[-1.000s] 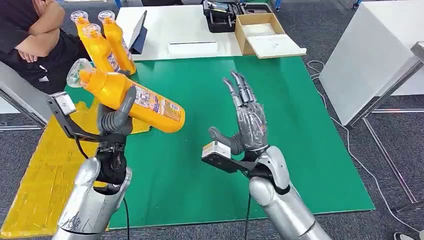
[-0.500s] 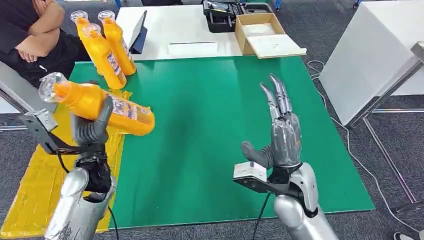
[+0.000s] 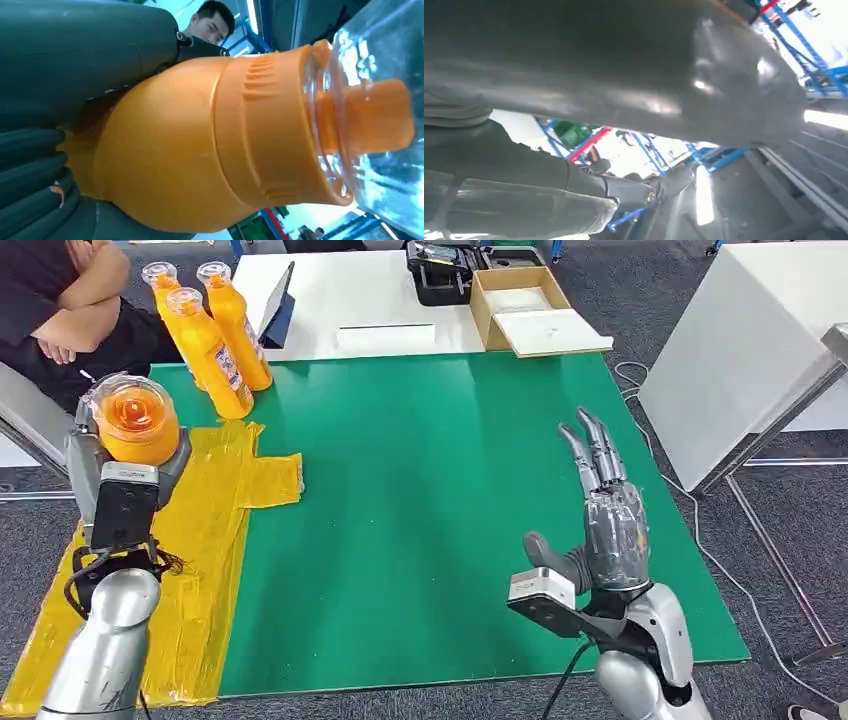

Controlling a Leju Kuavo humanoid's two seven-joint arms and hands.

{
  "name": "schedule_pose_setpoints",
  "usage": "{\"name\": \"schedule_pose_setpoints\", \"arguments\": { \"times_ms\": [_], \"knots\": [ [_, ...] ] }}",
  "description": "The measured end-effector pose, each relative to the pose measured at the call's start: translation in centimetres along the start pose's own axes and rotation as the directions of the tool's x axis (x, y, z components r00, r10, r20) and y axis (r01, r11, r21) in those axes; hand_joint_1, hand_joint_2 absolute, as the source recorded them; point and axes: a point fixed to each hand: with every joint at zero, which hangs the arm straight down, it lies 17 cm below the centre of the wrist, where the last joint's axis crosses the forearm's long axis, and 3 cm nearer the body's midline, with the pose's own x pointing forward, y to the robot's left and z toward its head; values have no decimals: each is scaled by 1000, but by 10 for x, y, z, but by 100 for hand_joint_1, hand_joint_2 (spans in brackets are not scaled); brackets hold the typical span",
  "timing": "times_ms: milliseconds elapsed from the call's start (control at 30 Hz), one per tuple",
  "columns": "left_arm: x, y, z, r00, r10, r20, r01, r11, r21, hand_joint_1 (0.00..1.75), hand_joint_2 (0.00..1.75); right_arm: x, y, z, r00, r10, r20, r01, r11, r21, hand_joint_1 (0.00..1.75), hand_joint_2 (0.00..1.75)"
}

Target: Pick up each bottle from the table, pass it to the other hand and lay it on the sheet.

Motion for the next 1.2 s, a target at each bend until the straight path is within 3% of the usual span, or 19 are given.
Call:
{"name": "schedule_pose_setpoints", "arguments": {
  "times_ms": [133,367,733,1133,1167,1200],
  "knots": [
    [-2,0,2,977,-198,80,200,980,-16,175,175,-10,-3,11,999,-40,-32,41,999,24,0,0],
    [-43,-26,29,938,-340,62,345,927,-147,175,175,-24,5,35,983,-169,-67,175,978,110,0,0],
    [-105,-81,110,886,-459,62,441,795,-415,175,175,-31,6,45,982,-179,-52,185,968,168,0,0],
    [-133,-102,146,842,-530,98,499,697,-515,175,175,-25,16,47,979,-201,-45,206,955,215,0,0],
    [-137,-103,151,832,-544,106,512,681,-524,159,175,-23,19,47,978,-204,-41,208,952,226,0,0],
    [-141,-105,156,824,-556,111,521,665,-535,23,175,-21,21,47,977,-208,-39,211,949,235,0,0]
  ]
}}
